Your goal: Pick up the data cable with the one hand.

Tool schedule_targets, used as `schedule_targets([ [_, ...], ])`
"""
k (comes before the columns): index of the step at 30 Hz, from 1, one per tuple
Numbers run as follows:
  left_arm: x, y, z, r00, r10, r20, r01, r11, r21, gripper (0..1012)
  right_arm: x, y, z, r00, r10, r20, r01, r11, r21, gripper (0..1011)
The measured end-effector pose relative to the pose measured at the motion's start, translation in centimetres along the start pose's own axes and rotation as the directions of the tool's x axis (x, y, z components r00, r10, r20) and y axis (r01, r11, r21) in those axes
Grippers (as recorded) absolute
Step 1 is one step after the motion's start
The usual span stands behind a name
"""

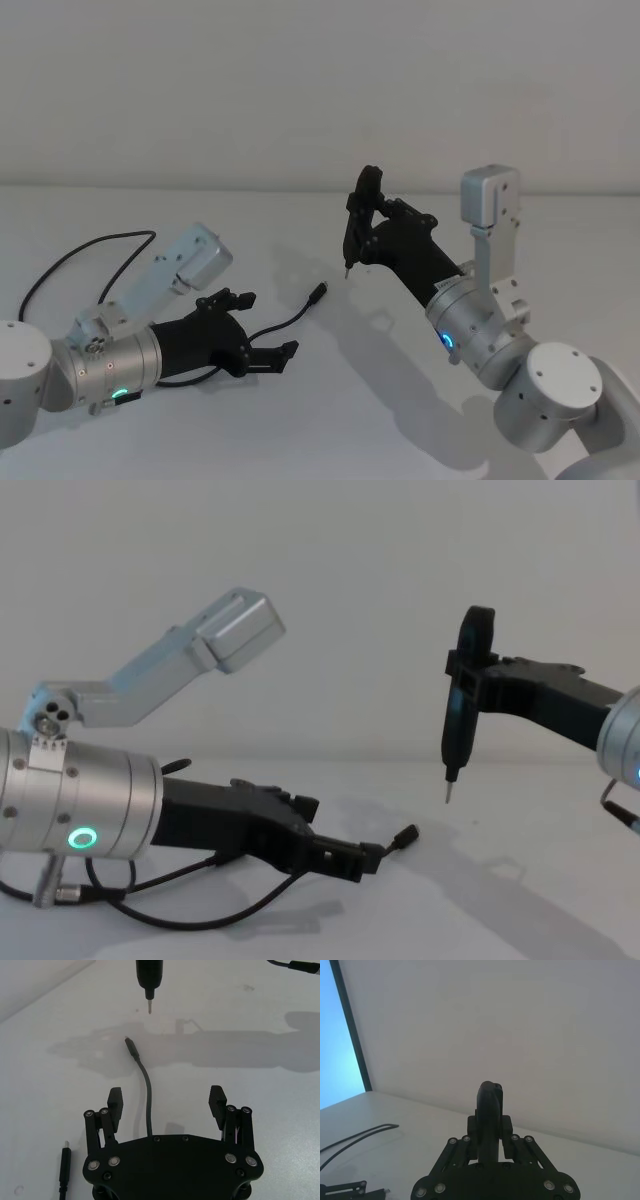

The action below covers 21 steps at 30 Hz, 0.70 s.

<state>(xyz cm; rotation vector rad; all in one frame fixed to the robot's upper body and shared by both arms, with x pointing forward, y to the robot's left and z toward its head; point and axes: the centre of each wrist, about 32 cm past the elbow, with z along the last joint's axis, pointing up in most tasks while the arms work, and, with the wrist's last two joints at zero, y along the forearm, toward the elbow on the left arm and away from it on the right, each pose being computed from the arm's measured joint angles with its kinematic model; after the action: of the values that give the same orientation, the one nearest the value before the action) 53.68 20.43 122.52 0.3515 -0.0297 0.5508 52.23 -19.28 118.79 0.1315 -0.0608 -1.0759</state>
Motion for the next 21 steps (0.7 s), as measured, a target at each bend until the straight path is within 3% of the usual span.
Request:
schedule_targets([
  [21, 0.00, -0.53, -1.56, 0.9978, 0.045, -0.049, -0.043, 0.9983, 0.040, 1001, -0.1, 0.6, -0.3, 0.999, 0.036, 0.012, -0.036, 0.999, -0.003, 275],
])
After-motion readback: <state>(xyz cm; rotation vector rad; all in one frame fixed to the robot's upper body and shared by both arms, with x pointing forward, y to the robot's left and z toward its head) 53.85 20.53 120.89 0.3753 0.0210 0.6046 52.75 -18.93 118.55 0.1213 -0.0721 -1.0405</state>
